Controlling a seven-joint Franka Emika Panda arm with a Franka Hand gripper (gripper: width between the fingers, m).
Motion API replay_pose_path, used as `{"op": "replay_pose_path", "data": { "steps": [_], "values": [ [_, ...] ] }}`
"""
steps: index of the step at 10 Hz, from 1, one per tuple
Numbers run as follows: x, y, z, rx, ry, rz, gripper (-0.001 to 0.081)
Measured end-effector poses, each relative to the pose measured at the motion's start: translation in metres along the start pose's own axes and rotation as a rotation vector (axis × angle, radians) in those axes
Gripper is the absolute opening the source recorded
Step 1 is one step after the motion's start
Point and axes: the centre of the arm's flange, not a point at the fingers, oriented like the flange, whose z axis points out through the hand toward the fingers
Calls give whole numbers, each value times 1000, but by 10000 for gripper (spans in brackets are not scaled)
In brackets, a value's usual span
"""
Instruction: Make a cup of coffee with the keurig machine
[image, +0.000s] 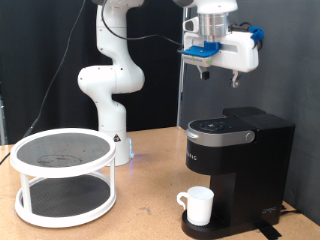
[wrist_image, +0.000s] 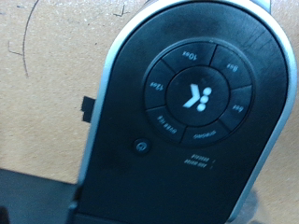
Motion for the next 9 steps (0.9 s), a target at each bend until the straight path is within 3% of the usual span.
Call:
{"op": "replay_pose_path", "data": {
  "steps": [2, 6, 7, 8, 9],
  "values": [
    [2, 0, 12, -27, 65, -55, 734],
    [5, -5, 34, -47, 115, -50, 707],
    [5, -7, 41, -52, 128, -43, 529],
    [4, -9, 48, -59, 141, -40, 529],
    [2, -11, 56, -66, 155, -40, 346]
  ]
}}
